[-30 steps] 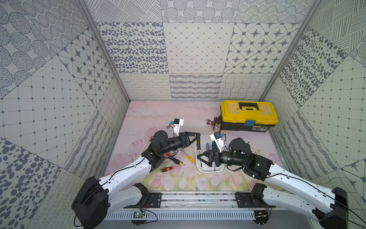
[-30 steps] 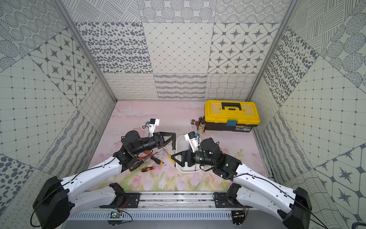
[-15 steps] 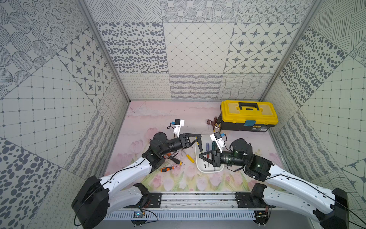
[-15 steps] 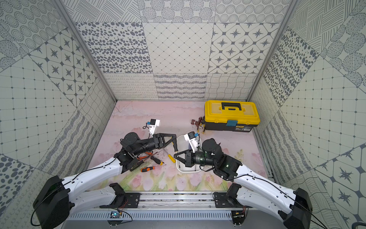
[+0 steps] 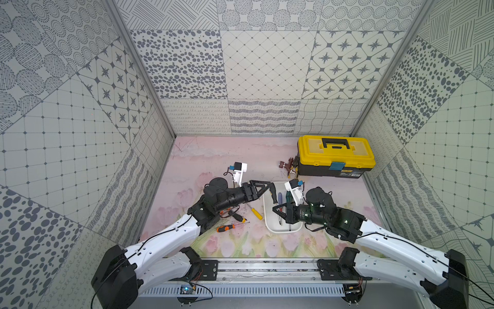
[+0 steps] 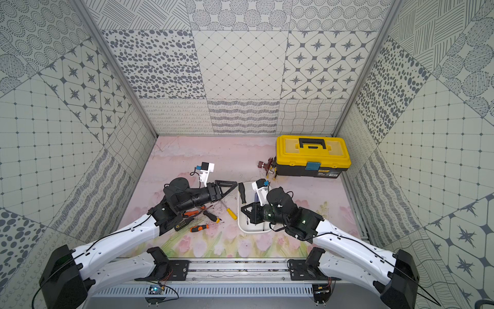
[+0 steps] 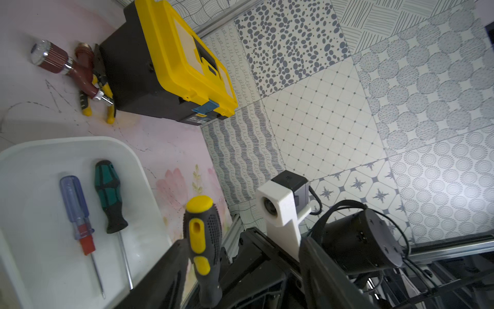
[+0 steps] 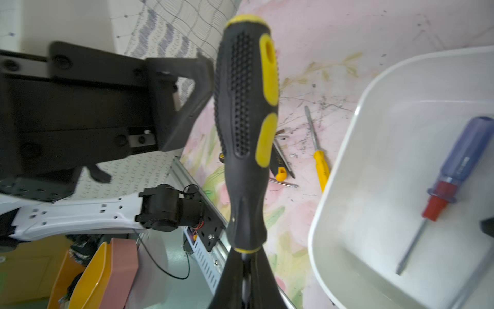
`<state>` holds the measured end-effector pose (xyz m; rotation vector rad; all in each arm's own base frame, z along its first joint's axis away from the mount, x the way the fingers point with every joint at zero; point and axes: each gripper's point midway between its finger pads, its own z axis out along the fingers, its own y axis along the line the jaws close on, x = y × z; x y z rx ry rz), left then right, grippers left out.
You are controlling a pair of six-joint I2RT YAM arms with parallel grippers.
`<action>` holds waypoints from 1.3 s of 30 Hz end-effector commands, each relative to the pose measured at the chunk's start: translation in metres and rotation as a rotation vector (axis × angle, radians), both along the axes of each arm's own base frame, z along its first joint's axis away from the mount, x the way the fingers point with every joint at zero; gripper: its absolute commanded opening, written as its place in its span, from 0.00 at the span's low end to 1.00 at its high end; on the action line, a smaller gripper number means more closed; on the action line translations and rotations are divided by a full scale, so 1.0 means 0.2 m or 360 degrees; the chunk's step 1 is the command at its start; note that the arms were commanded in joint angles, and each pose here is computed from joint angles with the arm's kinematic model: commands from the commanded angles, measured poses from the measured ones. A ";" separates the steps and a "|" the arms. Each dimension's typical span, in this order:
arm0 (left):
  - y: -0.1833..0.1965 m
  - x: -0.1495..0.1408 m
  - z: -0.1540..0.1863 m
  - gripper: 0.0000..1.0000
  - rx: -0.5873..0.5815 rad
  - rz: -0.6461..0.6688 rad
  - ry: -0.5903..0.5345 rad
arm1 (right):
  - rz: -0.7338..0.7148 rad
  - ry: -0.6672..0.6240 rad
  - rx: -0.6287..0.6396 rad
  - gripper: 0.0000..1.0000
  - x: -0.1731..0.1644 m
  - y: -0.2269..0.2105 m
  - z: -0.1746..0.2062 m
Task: Put the screwdriver on the desktop into the storage box
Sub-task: Pick up the screwdriver from the center of the board, then place the screwdriver in the storage box.
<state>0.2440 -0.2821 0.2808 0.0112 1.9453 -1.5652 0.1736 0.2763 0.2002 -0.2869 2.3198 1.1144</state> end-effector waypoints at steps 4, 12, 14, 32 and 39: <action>0.10 0.04 -0.25 0.76 0.0407 0.0183 0.0071 | -0.0359 0.0038 -0.0400 0.00 0.16 -0.18 -0.15; 0.19 0.01 -0.53 0.66 0.0862 0.0282 0.0185 | -0.0404 0.0169 -0.0634 0.00 0.19 -0.18 -0.32; 0.24 0.02 -0.58 0.65 0.0942 0.0352 0.0237 | -0.0395 0.0171 -0.0633 0.00 0.20 -0.18 -0.32; 0.29 0.05 -0.65 0.65 0.1044 0.0429 0.0311 | -0.0344 0.0198 -0.0646 0.00 0.20 -0.13 -0.33; 0.28 0.05 -0.67 0.65 0.1049 0.0433 0.0331 | -0.0341 0.0201 -0.0644 0.00 0.20 -0.13 -0.33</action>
